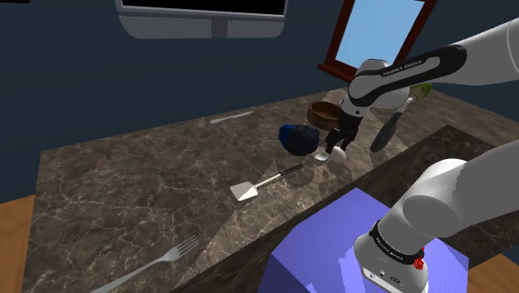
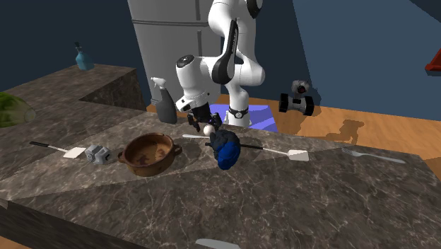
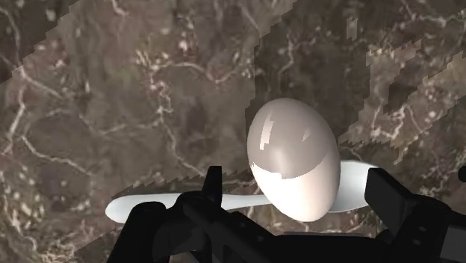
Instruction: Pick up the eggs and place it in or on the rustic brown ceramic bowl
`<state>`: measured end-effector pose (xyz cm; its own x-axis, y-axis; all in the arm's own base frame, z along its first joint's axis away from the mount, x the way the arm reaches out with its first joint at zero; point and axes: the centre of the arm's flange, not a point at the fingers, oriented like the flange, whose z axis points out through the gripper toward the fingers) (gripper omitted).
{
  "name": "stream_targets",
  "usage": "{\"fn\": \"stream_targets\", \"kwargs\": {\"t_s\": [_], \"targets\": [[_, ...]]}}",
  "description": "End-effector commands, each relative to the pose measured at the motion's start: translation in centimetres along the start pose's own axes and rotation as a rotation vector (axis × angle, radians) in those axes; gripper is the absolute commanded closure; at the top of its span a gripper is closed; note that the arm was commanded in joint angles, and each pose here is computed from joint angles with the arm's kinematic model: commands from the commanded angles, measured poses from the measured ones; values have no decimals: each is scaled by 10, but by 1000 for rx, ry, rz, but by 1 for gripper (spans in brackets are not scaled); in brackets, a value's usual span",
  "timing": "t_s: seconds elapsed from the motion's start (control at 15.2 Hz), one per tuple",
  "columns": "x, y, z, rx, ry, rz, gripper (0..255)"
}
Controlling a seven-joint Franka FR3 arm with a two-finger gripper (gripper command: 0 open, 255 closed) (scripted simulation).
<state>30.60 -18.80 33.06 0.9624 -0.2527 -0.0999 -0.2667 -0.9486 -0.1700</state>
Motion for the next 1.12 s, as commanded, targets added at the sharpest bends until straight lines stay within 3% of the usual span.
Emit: {"fn": "stream_targets", "kwargs": {"t_s": [0.0, 0.13, 0.2, 0.79, 1.06], "targets": [[0, 0, 0, 0, 0, 0, 0], [0, 0, 0, 0, 0, 0, 0], [0, 0, 0, 0, 0, 0, 255], [0, 0, 0, 0, 0, 0, 255], [-2, -4, -21, 0, 0, 0, 255]]}}
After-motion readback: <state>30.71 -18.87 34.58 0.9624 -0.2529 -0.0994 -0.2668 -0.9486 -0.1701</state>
